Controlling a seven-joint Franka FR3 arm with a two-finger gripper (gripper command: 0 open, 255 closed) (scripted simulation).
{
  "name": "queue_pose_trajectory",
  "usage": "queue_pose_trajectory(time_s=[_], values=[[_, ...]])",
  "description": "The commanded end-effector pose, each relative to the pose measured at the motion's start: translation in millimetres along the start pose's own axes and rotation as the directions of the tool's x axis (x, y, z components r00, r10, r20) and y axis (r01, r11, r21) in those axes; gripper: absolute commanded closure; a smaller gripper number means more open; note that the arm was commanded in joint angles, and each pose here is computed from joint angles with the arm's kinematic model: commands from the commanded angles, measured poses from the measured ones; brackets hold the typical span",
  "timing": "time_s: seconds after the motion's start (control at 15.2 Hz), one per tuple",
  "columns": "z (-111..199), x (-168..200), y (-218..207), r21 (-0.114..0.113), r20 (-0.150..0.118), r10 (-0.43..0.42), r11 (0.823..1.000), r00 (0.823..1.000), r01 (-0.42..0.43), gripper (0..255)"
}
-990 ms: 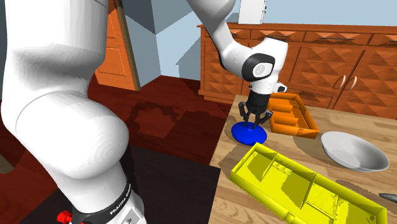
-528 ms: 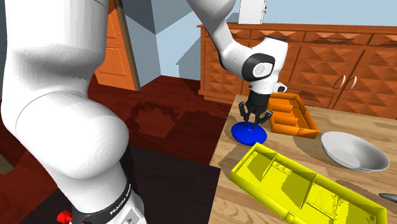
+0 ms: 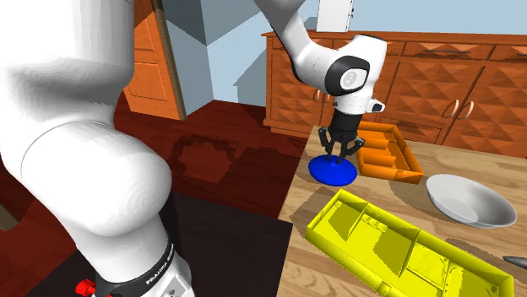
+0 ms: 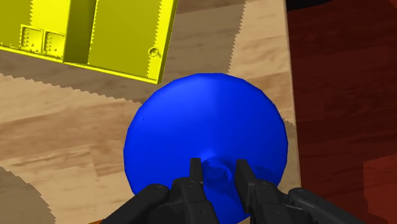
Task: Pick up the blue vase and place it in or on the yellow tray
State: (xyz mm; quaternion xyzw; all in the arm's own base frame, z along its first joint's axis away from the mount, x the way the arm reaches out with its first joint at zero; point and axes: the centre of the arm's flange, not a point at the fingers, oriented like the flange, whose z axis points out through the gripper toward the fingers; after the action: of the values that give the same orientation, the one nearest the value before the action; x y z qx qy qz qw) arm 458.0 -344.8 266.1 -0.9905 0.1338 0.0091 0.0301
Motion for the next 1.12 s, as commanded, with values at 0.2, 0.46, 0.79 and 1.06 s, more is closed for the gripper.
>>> queue_pose_trajectory(time_s=[0.2,0.46,0.79,1.06], values=[[-27,-2,-2,0.0,0.0,0.0,1.0,1.0,0.0,255],[-48,-2,-4,0.0,0.0,0.0,1.0,1.0,0.0,255],[-75,-3,-5,0.0,0.0,0.0,1.0,1.0,0.0,255],[-93,-12,4,0.0,0.0,0.0,1.0,1.0,0.0,255]])
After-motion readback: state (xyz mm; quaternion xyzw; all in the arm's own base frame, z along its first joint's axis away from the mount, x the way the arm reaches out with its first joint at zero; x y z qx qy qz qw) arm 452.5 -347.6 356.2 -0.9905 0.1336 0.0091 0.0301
